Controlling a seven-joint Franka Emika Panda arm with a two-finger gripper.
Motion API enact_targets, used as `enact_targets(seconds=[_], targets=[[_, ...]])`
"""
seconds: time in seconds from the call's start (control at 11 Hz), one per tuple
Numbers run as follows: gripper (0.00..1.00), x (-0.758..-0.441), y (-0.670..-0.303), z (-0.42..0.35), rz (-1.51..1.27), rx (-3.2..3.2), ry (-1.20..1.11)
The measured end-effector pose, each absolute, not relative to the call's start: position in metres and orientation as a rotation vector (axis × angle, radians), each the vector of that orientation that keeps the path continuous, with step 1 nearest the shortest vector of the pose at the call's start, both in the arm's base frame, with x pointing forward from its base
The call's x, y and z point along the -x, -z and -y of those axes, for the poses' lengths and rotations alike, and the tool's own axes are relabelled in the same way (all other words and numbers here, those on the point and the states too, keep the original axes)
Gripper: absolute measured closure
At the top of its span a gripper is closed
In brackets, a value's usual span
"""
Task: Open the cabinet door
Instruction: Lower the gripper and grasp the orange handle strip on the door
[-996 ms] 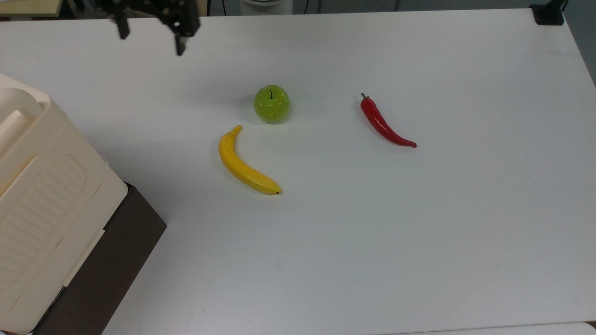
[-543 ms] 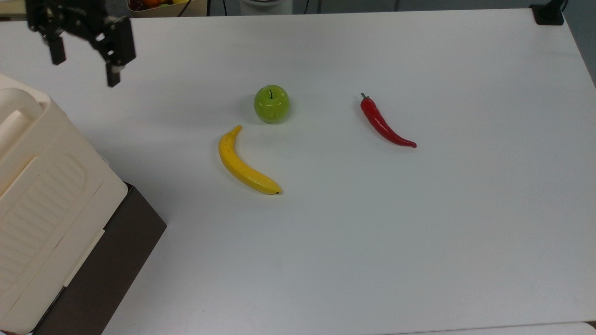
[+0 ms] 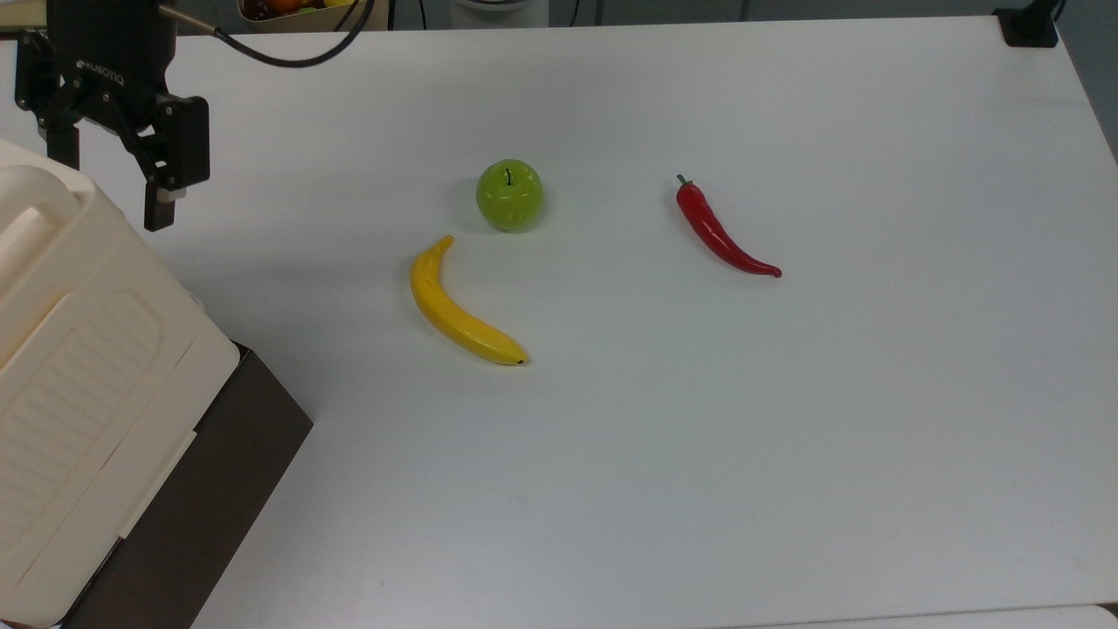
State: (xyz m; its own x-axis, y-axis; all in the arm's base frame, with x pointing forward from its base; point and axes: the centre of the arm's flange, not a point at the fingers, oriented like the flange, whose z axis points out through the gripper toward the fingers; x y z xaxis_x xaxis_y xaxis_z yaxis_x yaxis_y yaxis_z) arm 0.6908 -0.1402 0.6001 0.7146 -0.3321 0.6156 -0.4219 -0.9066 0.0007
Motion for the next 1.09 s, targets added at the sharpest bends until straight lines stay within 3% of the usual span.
enact_targets(seconds=[0.54, 1.0, 1.09], targets=[[0.15, -0.699, -0.595, 0.13, 0.558, -2.745, -1.001], [0.19, -0.702, -0.594, 0.117, 0.526, -2.752, -1.003], [0.31, -0.702, -0.594, 0.117, 0.522, -2.749, -1.0]])
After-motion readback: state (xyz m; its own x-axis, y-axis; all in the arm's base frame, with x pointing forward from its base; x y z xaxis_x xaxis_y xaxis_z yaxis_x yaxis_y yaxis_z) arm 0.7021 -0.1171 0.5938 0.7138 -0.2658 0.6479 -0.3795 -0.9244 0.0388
